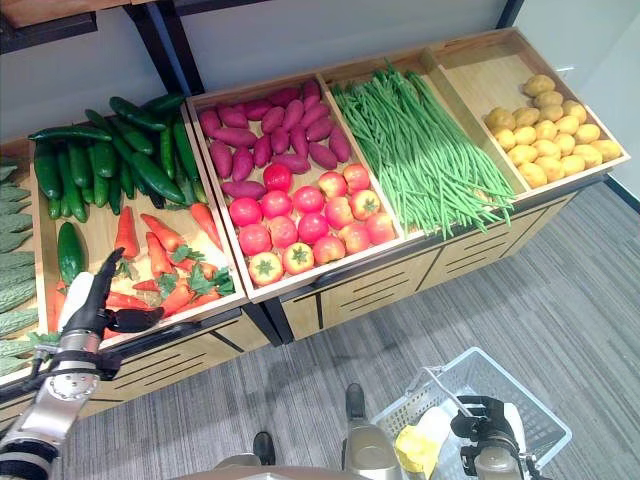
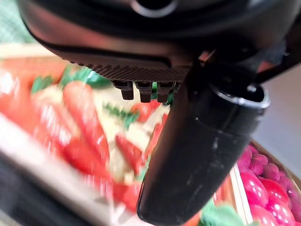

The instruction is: Get the vegetables into the basket

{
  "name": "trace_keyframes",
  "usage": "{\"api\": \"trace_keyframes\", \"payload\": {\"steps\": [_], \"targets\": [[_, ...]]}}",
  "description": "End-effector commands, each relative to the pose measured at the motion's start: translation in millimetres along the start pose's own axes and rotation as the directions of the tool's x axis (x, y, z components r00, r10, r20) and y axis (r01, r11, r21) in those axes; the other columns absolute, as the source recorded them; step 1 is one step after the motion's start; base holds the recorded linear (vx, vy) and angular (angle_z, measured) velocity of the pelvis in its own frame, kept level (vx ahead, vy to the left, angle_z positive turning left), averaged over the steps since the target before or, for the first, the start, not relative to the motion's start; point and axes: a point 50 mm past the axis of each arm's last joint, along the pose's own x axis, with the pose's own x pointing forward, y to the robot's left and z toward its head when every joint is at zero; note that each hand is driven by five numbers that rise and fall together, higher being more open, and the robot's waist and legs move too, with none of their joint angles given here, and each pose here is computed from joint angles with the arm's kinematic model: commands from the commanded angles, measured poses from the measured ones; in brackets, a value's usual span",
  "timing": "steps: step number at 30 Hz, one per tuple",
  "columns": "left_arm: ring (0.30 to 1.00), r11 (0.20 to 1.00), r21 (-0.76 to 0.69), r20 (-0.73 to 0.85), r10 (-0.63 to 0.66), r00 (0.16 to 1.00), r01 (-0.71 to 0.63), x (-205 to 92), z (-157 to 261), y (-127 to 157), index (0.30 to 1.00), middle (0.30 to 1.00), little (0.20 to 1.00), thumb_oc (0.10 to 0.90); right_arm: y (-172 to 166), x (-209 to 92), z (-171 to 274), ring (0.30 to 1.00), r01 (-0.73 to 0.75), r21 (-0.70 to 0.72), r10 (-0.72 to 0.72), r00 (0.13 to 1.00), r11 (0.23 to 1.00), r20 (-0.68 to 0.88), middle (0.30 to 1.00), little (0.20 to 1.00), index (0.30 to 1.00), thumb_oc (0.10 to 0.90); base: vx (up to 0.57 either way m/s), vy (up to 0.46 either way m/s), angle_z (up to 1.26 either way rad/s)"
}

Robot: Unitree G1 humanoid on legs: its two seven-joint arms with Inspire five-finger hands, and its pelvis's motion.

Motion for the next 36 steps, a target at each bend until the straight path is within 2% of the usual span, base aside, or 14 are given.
{"api": "trace_keyframes", "payload": {"steps": [1,10,22,26,27,28,30,31,33,36], "targets": [[1.0,0.981,-0.062,0.174,0.192,0.966,-0.184,33,45,50,1.0,1.0,1.0,0.9,-19,9,27,0.3,0.047,-0.07,-0.04,0.994,0.996,0.105,0.3,0.3,0.3,0.4,0.0,0.0,0.0],[1.0,0.974,-0.099,0.108,0.213,0.971,-0.203,39,39,37,1.0,1.0,1.0,0.9,-17,10,33,0.3,0.047,-0.074,-0.038,0.992,0.996,0.122,0.3,0.3,0.3,0.4,0.0,0.0,0.0],[1.0,0.945,-0.146,0.084,0.308,0.948,-0.294,51,46,38,1.0,1.0,1.0,0.9,-10,10,39,0.3,0.044,-0.087,-0.031,0.989,0.995,0.143,0.3,0.3,0.3,0.4,0.0,0.002,-0.02],[1.0,0.953,-0.119,0.06,0.287,0.956,-0.278,55,44,34,1.0,1.0,1.0,0.9,-8,10,43,0.3,0.04,-0.091,-0.026,0.988,0.995,0.155,0.3,0.3,0.3,0.4,0.0,0.001,-0.01],[0.904,0.966,-0.076,0.032,0.25,0.968,-0.247,56,37,27,0.904,0.904,0.904,0.831,-7,11,45,0.3,0.037,-0.097,-0.022,0.988,0.995,0.154,0.3,0.3,0.3,0.4,0.0,0.0,0.0],[0.3,0.984,0.013,-0.011,0.178,0.984,-0.178,54,25,17,0.3,0.3,0.3,0.4,-9,12,47,0.3,0.044,-0.102,-0.028,0.988,0.994,0.153,0.3,0.3,0.3,0.4,-0.02,0.03,-0.03],[0.3,0.985,0.138,-0.024,0.105,0.994,-0.101,51,16,9,0.3,0.3,0.3,0.4,-14,14,53,0.3,0.059,-0.11,-0.04,0.985,0.992,0.168,0.3,0.3,0.3,0.4,-0.03,0.033,-0.04],[0.3,0.981,0.161,-0.01,0.108,0.994,-0.105,51,17,12,0.3,0.3,0.3,0.4,-15,14,58,0.3,0.065,-0.115,-0.042,0.981,0.991,0.188,0.3,0.3,0.3,0.4,-0.04,0.03,-0.02],[0.3,0.978,0.14,0.055,0.15,0.987,-0.157,55,31,20,0.3,0.3,0.3,0.4,-14,14,60,0.3,0.069,-0.11,-0.046,0.979,0.992,0.197,0.3,0.3,0.3,0.4,-0.02,0.011,-0.01],[0.3,0.954,-0.004,0.277,0.289,0.916,-0.299,57,84,44,0.3,0.3,0.3,0.4,-9,12,55,0.3,0.057,-0.109,-0.036,0.982,0.992,0.185,0.3,0.3,0.3,0.4,0.0,0.002,0.01]]}}
